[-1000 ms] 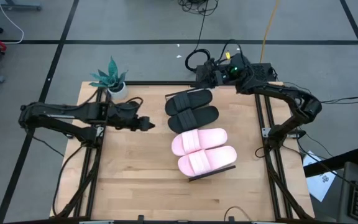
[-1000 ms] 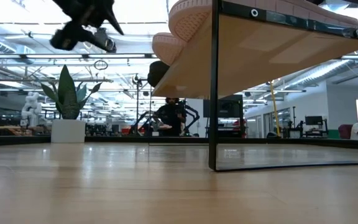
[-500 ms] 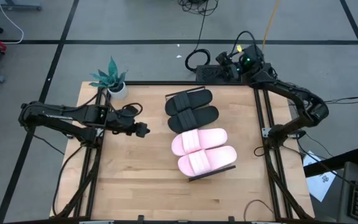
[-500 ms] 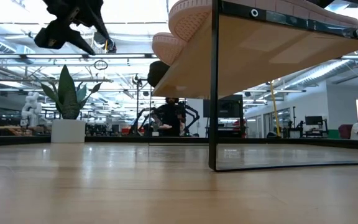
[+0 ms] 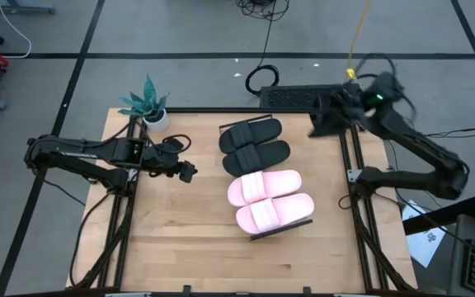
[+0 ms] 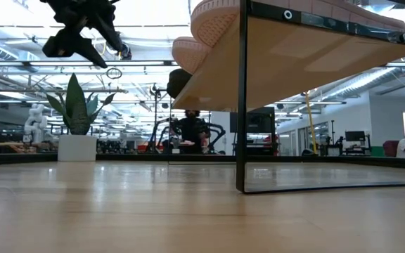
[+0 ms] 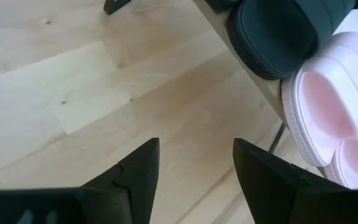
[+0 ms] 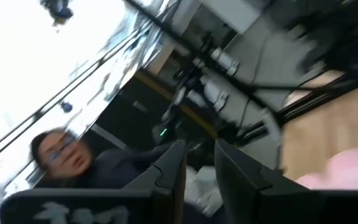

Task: Pick and place slides into the shelf
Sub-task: Adjust the shelf

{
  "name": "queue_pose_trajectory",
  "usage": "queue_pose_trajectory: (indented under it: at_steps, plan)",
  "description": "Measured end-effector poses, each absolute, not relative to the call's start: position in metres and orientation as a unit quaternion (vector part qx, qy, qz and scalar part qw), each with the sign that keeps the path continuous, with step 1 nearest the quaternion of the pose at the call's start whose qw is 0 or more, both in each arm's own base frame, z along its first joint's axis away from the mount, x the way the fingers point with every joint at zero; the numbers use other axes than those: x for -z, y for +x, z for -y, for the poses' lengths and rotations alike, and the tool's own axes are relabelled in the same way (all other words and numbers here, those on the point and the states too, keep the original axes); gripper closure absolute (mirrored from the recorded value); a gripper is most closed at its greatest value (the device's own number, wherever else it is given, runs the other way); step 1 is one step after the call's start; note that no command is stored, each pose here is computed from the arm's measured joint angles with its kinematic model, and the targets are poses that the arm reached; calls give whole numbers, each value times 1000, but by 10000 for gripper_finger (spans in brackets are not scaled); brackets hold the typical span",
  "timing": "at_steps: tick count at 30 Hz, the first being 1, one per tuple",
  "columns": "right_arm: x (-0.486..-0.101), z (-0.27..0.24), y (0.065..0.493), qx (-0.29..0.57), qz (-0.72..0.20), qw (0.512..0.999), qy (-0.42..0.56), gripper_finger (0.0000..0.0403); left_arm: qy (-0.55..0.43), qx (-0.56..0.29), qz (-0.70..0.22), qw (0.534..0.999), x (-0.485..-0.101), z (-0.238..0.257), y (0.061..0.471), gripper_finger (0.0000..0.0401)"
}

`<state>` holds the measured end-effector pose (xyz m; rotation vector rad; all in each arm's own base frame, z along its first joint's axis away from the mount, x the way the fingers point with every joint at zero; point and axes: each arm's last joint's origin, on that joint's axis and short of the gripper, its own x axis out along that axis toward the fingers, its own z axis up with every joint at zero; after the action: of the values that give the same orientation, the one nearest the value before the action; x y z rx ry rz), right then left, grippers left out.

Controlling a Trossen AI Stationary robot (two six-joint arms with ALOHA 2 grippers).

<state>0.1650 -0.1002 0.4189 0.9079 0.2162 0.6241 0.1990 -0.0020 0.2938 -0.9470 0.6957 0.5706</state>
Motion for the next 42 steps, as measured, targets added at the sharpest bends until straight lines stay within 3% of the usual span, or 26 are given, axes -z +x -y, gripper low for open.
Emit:
queue_pose_trajectory:
  at_steps: [10, 15, 23, 34, 42]
  plan:
    - [-426, 17, 108, -322, -142, 804, 479, 330, -453, -261, -315, 792, -295, 5, 200, 199]
    - [-399, -5, 69, -270, -221, 783, 514, 330, -468, -223, -302, 800, -299, 20, 204, 201]
    - [-365, -19, 11, -178, -261, 805, 501, 330, -506, -200, -296, 785, -300, 55, 201, 212]
    - [-289, -16, 34, -207, -347, 764, 503, 330, -525, -220, -269, 777, -286, 92, 212, 215]
    - [-241, -15, 34, -214, -367, 778, 463, 330, -531, -232, -279, 766, -279, 97, 216, 215]
